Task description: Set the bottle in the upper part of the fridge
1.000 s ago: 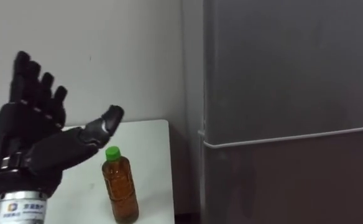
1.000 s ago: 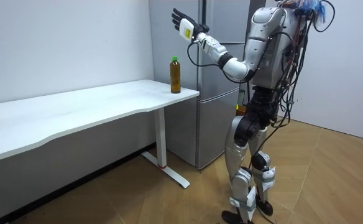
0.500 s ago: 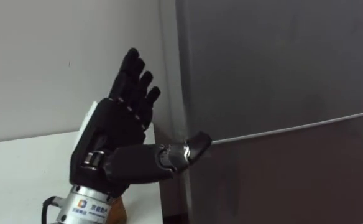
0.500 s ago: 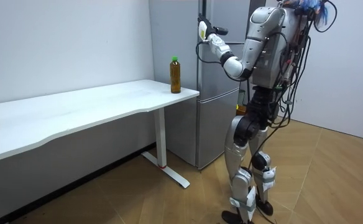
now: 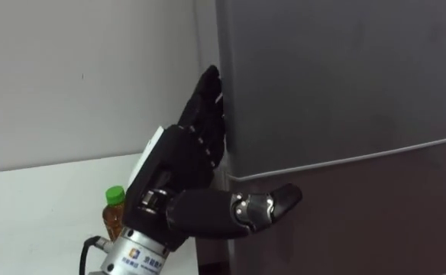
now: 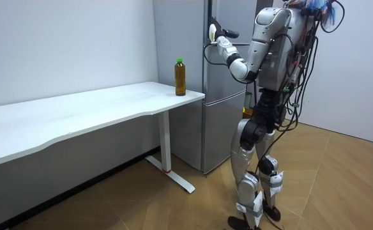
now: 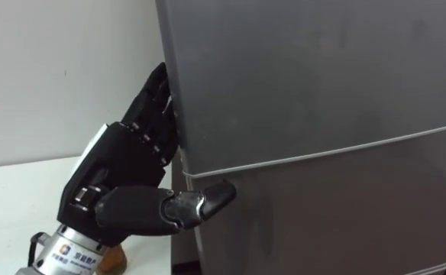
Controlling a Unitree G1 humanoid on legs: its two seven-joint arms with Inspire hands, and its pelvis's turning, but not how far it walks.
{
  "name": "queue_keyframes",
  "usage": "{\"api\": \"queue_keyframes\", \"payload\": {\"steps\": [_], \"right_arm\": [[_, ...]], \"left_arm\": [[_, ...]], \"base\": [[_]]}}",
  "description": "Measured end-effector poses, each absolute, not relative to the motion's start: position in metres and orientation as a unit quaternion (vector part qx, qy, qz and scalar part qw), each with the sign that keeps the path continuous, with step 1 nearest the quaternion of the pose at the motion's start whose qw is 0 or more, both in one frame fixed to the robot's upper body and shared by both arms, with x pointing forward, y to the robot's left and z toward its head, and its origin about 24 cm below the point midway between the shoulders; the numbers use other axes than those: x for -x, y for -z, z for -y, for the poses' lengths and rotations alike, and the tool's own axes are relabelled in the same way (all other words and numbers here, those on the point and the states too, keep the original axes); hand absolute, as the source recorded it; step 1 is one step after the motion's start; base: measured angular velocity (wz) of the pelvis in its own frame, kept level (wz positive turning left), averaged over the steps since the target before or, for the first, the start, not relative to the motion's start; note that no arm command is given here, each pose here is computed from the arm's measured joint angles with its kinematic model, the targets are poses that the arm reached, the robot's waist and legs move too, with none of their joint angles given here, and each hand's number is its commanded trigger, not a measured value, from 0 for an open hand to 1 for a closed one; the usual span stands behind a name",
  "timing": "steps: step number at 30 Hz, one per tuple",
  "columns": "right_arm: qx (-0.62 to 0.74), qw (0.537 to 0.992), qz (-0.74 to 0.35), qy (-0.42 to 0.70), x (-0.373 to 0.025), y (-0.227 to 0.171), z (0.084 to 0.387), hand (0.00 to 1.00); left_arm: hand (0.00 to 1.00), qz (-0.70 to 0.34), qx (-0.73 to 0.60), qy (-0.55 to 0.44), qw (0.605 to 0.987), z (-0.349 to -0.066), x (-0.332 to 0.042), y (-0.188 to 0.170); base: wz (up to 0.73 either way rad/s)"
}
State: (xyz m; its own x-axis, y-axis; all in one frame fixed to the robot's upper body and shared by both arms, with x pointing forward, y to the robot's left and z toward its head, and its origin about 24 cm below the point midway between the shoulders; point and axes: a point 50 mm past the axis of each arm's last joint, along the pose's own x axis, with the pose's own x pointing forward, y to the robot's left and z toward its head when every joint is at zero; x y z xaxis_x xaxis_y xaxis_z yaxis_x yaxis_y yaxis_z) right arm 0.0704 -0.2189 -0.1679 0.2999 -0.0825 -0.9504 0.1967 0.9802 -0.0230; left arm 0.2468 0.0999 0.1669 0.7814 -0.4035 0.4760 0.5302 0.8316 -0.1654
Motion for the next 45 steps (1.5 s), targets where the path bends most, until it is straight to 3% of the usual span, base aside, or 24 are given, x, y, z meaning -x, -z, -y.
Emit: {"api": "queue_keyframes", "payload": {"steps": [14,16,25,26,28,45], "right_arm": [[-0.052,0.802,-0.59,0.081,-0.069,0.169,0.219,0.0],[-0.052,0.8,-0.592,0.079,-0.069,0.169,0.219,0.0],[-0.053,0.799,-0.594,0.076,-0.069,0.169,0.22,0.0],[-0.053,0.799,-0.594,0.076,-0.069,0.169,0.22,0.0],[-0.053,0.798,-0.595,0.076,-0.069,0.169,0.22,0.0],[-0.051,0.798,-0.596,0.077,-0.07,0.168,0.222,0.0]], "left_arm": [[1.0,0.208,0.148,0.241,0.936,-0.109,-0.245,-0.159],[0.82,0.206,0.149,0.24,0.937,-0.108,-0.245,-0.159],[0.62,0.2,0.148,0.265,0.932,-0.099,-0.243,-0.157],[0.55,0.2,0.147,0.267,0.931,-0.099,-0.243,-0.157],[0.0,0.201,0.146,0.27,0.93,-0.099,-0.242,-0.157],[0.0,0.193,0.149,0.275,0.93,-0.099,-0.243,-0.154]], "base": [[0.01],[0.0],[0.0],[0.0],[0.0],[0.0]]}}
